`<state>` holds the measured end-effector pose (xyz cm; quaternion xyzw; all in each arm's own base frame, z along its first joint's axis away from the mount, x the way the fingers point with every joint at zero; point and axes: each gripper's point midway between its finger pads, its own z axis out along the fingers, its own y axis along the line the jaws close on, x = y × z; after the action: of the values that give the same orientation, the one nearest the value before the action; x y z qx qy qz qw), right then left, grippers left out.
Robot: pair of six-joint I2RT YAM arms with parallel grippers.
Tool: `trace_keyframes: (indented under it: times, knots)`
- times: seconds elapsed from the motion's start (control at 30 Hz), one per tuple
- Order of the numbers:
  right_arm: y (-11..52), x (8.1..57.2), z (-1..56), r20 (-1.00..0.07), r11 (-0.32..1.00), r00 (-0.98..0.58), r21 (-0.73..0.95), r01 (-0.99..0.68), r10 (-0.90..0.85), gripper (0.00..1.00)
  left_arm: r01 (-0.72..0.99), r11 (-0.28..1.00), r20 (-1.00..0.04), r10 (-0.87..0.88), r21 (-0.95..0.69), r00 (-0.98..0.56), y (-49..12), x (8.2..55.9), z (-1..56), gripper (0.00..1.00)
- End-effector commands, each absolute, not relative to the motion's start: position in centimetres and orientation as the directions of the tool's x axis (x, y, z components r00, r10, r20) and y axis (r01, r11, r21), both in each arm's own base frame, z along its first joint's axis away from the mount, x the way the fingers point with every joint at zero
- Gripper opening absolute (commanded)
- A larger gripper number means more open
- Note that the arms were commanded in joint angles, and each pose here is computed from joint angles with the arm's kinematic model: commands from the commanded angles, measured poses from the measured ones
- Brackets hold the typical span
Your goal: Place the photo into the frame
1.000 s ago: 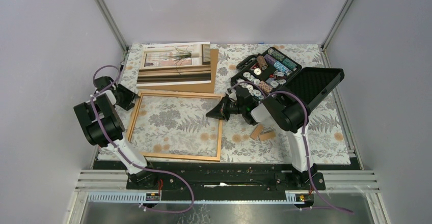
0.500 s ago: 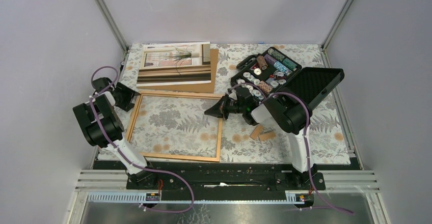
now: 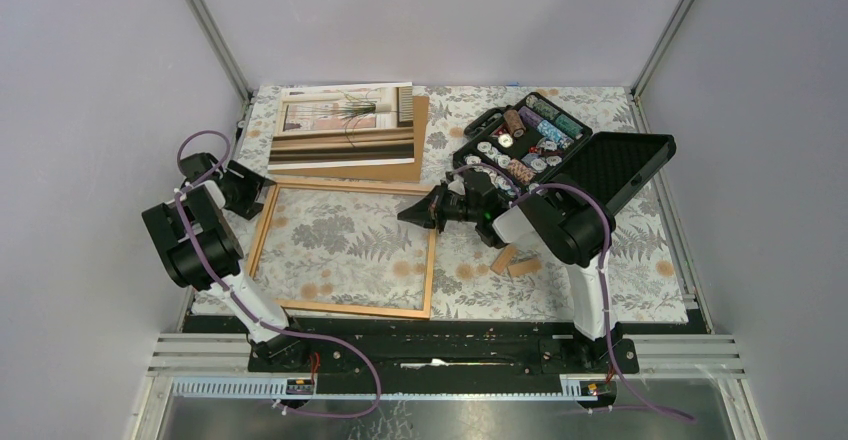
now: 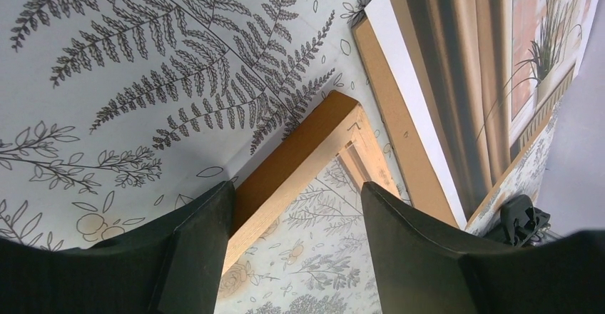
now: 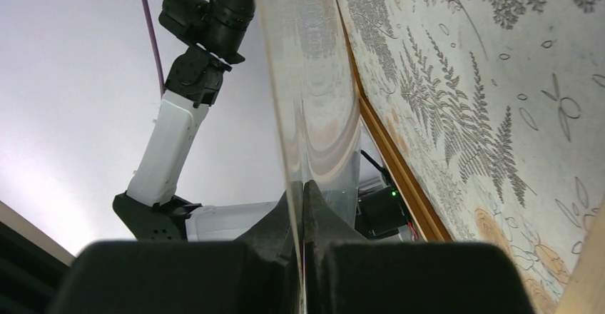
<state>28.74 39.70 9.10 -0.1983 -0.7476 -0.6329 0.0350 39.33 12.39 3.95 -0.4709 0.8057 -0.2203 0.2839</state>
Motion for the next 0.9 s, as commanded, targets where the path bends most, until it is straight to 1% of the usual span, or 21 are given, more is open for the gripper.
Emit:
trace_keyframes:
  times: [0.0,0.1,0.23,0.27,0.3,0.37,0.43,0.5,0.57,0.7,0.73,0.87]
  knots:
    - [40.4,28.1,13.4,0.279,0.026,-0.935,0.956,0.292,0.217,0.0,-0.628,0.422,-0.16,-0.888,-0.654,-0.43,10.3,38.6,3.5,0.7]
    - [40.5,28.0,13.4,0.271,0.036,-0.937,0.958,0.286,0.222,0.0,-0.624,0.419,-0.157,-0.889,-0.659,-0.431,10.2,38.6,3.5,0.71]
    - [40.5,27.6,11.3,0.186,0.122,-0.954,0.968,0.219,0.236,0.0,-0.622,0.41,-0.143,-0.89,-0.666,-0.433,9.9,38.6,3.3,0.71]
    - [40.3,27.4,10.6,0.167,0.142,-0.957,0.968,0.205,0.239,0.03,-0.623,0.408,-0.141,-0.891,-0.667,-0.433,9.9,38.6,3.3,0.72]
    - [40.1,27.3,9.7,0.15,0.17,-0.958,0.966,0.195,0.244,0.09,-0.621,0.406,-0.138,-0.891,-0.67,-0.433,9.8,38.6,3.3,0.72]
    - [39.7,27.1,8.2,0.088,0.241,-0.966,0.959,0.148,0.244,0.27,-0.619,0.401,-0.132,-0.891,-0.676,-0.434,9.7,38.7,3.2,0.72]
    - [39.2,26.9,6.5,0.013,0.356,-0.975,0.93,0.093,0.222,0.42,-0.62,0.398,-0.129,-0.893,-0.676,-0.432,9.6,38.6,3.2,0.72]
    - [38.2,26.9,5.2,-0.043,0.446,-0.976,0.893,0.058,0.214,0.49,-0.619,0.394,-0.128,-0.895,-0.68,-0.428,9.5,38.6,3.2,0.73]
    - [37.4,26.8,4.6,-0.07,0.489,-0.974,0.871,0.045,0.215,0.51,-0.614,0.378,-0.116,-0.899,-0.693,-0.423,9.2,38.6,3.2,0.76]
    - [36.4,26.7,3.7,-0.072,0.532,-0.975,0.845,0.053,0.212,0.5,-0.604,0.338,-0.072,-0.905,-0.722,-0.42,8.2,38.6,2.8,0.77]
    - [36.2,26.7,3.7,-0.068,0.532,-0.974,0.844,0.059,0.216,0.49,-0.602,0.33,-0.06,-0.904,-0.727,-0.423,8.0,38.6,2.7,0.77]
    - [36.4,27.0,5.0,-0.068,0.516,-0.971,0.854,0.063,0.231,0.35,-0.589,0.323,-0.056,-0.903,-0.741,-0.426,7.5,38.9,3.0,0.77]
